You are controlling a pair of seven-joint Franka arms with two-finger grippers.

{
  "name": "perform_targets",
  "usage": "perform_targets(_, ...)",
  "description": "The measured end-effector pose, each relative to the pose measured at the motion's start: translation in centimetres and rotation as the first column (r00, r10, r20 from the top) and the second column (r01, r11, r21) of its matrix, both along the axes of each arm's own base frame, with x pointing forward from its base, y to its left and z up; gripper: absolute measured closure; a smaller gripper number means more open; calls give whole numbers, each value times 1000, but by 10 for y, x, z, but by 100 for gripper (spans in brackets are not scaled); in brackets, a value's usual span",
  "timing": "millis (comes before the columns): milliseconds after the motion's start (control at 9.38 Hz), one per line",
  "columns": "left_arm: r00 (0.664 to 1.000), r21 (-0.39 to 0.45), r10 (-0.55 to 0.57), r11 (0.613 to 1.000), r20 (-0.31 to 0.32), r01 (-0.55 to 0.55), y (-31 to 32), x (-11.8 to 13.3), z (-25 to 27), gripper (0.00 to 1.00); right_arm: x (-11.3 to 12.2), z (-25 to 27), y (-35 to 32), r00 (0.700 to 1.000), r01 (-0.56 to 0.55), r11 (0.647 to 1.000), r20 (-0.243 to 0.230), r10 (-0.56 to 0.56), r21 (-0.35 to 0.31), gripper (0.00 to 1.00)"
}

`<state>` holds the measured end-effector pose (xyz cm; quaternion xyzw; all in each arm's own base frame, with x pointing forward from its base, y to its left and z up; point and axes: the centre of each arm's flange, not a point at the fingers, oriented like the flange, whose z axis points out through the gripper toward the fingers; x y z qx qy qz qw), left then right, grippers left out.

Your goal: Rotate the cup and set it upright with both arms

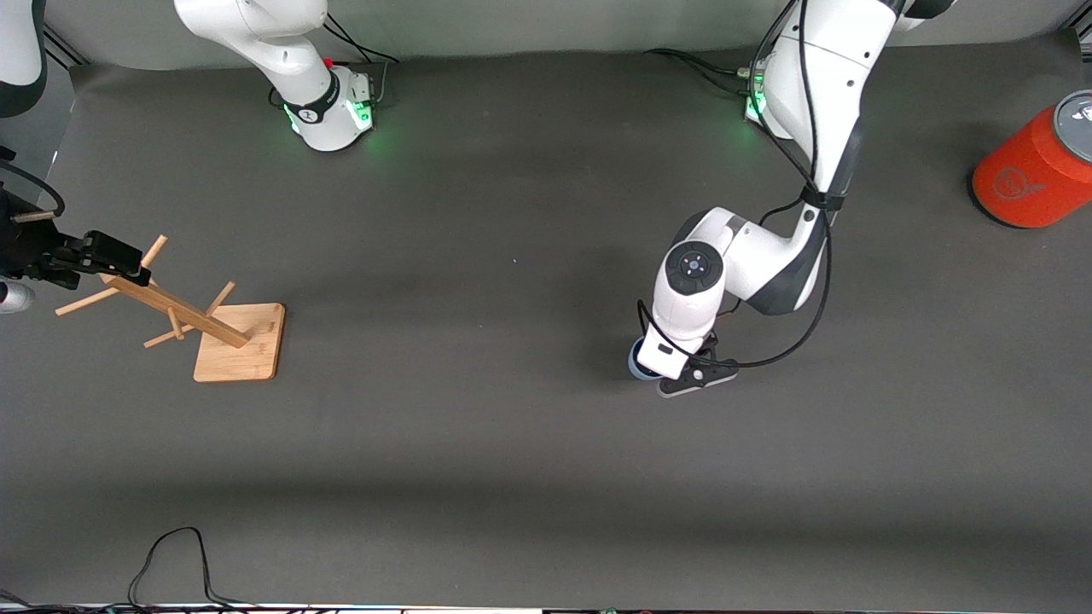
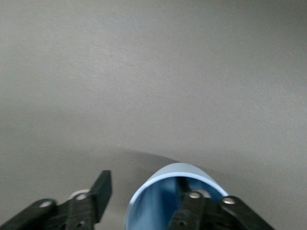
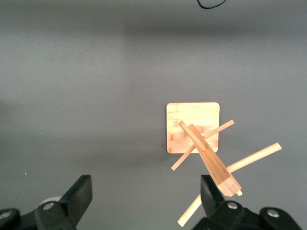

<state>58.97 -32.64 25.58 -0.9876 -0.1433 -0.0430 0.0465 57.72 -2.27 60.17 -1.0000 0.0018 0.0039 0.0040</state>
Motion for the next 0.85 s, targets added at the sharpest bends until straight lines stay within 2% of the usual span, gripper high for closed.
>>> perform_targets(107, 1000, 24, 11, 1000, -24, -10, 0, 5, 13, 13, 0, 0, 0, 1000, 0, 1000, 0, 0, 0, 0)
perform_targets(213, 999, 31, 22, 999, -35, -21, 0, 8, 29, 1, 0, 0, 0, 1000, 0, 1000, 0, 0, 0, 0)
perform_targets(320, 998, 28, 39, 999, -54, -37, 2, 11, 47, 0, 0, 0, 0, 1000, 0, 1000, 0, 0, 0, 0)
perform_targets(533, 993, 2, 3, 1000, -117, -3, 41, 27, 91, 0, 0, 0, 0, 1000, 0, 1000, 0, 0, 0, 0)
perform_targets(747, 988, -24, -58, 998, -141, 55, 127, 47, 139, 0, 0, 0, 0, 1000, 0, 1000, 0, 0, 0, 0)
perform_targets(853, 987, -35, -88, 996, -133, 84, 173, 49, 165, 0, 0, 0, 0, 1000, 0, 1000, 0, 0, 0, 0)
